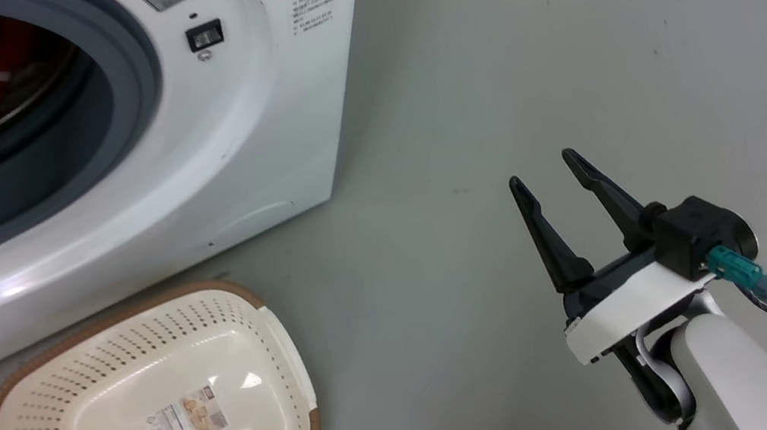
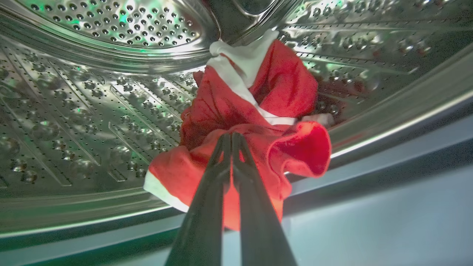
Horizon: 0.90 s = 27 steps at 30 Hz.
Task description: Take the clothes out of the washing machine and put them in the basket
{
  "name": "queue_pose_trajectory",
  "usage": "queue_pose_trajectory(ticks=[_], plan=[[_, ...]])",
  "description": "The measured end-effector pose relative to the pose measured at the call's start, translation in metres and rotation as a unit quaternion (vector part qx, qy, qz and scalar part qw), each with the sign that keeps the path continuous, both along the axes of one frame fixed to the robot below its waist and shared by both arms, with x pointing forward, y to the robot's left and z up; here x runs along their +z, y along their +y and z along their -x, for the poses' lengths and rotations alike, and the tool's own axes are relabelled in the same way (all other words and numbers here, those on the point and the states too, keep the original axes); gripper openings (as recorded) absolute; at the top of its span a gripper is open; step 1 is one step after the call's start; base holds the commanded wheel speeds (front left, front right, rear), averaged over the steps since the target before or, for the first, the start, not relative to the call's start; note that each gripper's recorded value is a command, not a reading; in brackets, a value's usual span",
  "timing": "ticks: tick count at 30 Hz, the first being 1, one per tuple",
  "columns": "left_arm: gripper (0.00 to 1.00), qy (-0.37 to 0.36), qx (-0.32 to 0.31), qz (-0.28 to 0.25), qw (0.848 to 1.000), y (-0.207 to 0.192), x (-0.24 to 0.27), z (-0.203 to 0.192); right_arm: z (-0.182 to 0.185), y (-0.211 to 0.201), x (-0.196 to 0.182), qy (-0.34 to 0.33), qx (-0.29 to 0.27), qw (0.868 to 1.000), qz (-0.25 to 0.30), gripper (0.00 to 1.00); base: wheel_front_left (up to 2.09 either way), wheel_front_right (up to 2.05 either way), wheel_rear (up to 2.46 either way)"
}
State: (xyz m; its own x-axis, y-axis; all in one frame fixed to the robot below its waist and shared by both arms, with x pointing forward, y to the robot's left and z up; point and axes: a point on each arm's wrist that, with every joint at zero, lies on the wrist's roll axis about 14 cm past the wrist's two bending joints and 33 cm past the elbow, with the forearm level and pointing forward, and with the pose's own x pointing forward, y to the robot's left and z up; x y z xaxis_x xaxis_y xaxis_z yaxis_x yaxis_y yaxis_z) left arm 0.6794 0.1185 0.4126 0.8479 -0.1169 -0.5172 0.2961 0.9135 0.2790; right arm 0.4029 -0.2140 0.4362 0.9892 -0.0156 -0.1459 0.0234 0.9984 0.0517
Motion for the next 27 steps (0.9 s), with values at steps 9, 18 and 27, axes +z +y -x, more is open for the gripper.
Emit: queue_pose_trajectory(ticks=[9, 18, 27], plan=[[0.00, -0.106, -0.008, 0.087, 0.991, -0.018, 0.059, 0.038, 0.018, 0.000, 0.016, -0.019, -0.002, 1.000, 0.011, 1.00, 0.00, 0.00, 0.00], [0.00, -0.191, -0.018, 0.155, 0.969, -0.019, 0.107, 0.079, 0.026, 0.015, 0.028, -0.028, 0.018, 0.999, 0.011, 1.00, 0.00, 0.00, 0.00], [0.00, -0.280, -0.033, 0.208, 0.936, -0.015, 0.165, 0.112, 0.024, 0.033, 0.043, -0.043, 0.044, 0.998, 0.010, 1.00, 0.00, 0.00, 0.00]])
